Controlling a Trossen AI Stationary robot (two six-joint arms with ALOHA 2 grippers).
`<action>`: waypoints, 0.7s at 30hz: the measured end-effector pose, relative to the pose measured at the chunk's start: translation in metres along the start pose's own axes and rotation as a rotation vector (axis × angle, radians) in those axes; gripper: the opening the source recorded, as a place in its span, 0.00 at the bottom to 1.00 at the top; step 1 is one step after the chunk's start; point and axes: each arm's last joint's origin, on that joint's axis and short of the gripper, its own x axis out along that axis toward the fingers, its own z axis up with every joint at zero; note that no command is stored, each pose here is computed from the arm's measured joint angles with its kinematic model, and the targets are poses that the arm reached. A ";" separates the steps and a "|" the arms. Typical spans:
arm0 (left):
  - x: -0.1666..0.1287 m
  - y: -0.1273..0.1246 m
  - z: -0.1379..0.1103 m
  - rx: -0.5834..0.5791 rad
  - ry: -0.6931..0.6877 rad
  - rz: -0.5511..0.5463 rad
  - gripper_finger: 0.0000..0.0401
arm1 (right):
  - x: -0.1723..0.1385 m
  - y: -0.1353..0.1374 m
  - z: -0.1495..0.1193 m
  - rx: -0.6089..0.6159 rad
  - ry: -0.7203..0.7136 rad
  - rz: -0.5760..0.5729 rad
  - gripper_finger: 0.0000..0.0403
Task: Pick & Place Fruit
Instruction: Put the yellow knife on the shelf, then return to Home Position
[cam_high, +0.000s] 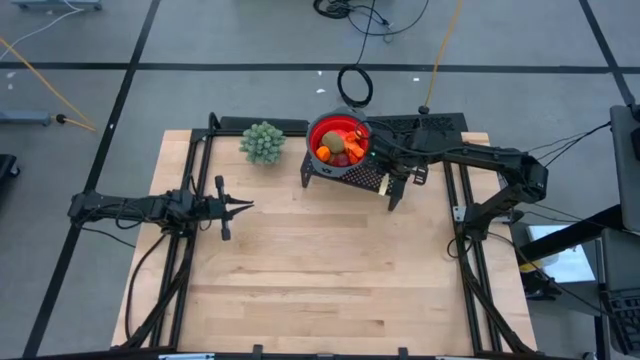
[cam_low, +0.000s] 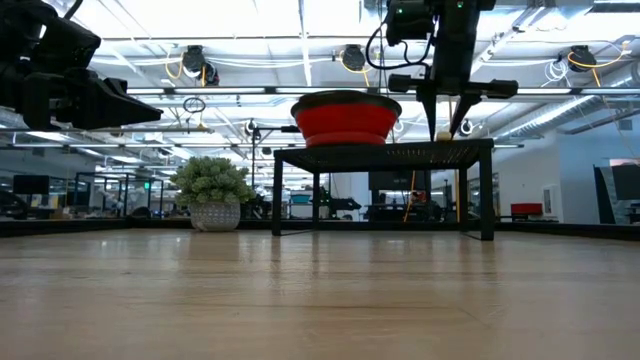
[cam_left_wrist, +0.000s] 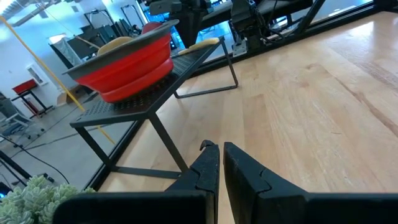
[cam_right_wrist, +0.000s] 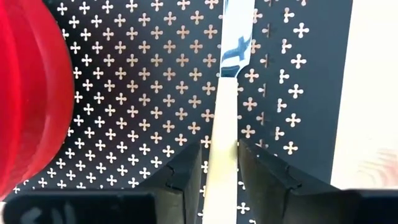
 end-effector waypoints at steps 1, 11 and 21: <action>0.000 0.000 0.000 0.000 0.000 0.000 0.06 | 0.000 0.000 0.000 0.000 -0.001 0.000 0.25; 0.000 0.000 0.000 -0.001 0.000 0.000 0.06 | -0.009 -0.002 0.002 -0.038 -0.039 0.047 0.21; 0.000 0.000 0.000 -0.034 -0.004 0.000 0.06 | -0.032 -0.013 0.003 -0.139 -0.105 0.121 0.12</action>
